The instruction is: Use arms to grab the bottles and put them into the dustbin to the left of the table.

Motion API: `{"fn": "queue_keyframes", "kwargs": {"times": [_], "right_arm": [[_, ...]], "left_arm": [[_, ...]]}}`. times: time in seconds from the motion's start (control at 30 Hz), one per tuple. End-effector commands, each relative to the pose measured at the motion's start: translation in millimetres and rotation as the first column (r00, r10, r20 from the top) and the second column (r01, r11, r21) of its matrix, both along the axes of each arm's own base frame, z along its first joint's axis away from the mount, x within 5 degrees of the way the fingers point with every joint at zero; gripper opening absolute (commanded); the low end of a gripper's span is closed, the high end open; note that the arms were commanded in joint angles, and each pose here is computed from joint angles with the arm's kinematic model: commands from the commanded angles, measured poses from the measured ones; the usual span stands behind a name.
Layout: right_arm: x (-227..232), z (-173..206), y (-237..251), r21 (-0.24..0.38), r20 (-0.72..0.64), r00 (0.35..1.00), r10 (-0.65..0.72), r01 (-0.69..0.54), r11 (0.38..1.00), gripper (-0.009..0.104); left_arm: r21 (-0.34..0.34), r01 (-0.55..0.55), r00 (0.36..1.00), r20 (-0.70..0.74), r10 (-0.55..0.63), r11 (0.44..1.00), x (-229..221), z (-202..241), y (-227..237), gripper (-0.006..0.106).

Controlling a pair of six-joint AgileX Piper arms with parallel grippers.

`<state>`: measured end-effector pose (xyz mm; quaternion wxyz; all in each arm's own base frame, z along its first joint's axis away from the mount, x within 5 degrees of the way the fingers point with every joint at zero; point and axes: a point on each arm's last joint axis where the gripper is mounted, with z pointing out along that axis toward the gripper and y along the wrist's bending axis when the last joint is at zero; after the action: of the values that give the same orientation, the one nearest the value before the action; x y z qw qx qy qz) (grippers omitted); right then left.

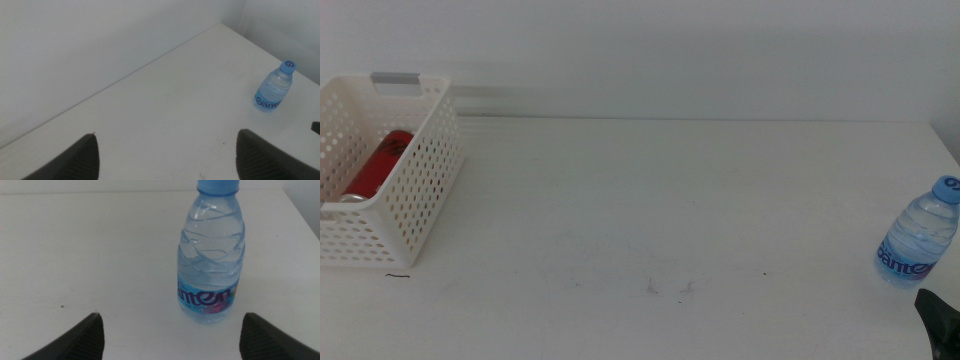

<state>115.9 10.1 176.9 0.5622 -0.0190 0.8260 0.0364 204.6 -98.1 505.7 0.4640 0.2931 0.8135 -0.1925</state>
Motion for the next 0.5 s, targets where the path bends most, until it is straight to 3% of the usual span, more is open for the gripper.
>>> {"fn": "queue_keyframes", "kwargs": {"times": [0.0,0.13,0.47], "right_arm": [[4,0,-1,-0.029,0.050,0.999,-0.005,0.007,1.000,0.086],[10,-2,-5,-0.094,0.060,0.998,-0.023,0.029,0.995,0.086],[36,-26,-14,-0.097,0.019,0.994,-0.104,0.105,0.990,0.086]], "left_arm": [[-0.006,0.001,1.000,0.016,-0.001,1.000,-2,2,-1,0.094],[-0.007,0.002,1.000,0.016,-0.002,1.000,-2,2,-1,0.094],[-0.005,0.001,1.000,0.017,-0.001,1.000,-2,2,-1,0.094]]}}
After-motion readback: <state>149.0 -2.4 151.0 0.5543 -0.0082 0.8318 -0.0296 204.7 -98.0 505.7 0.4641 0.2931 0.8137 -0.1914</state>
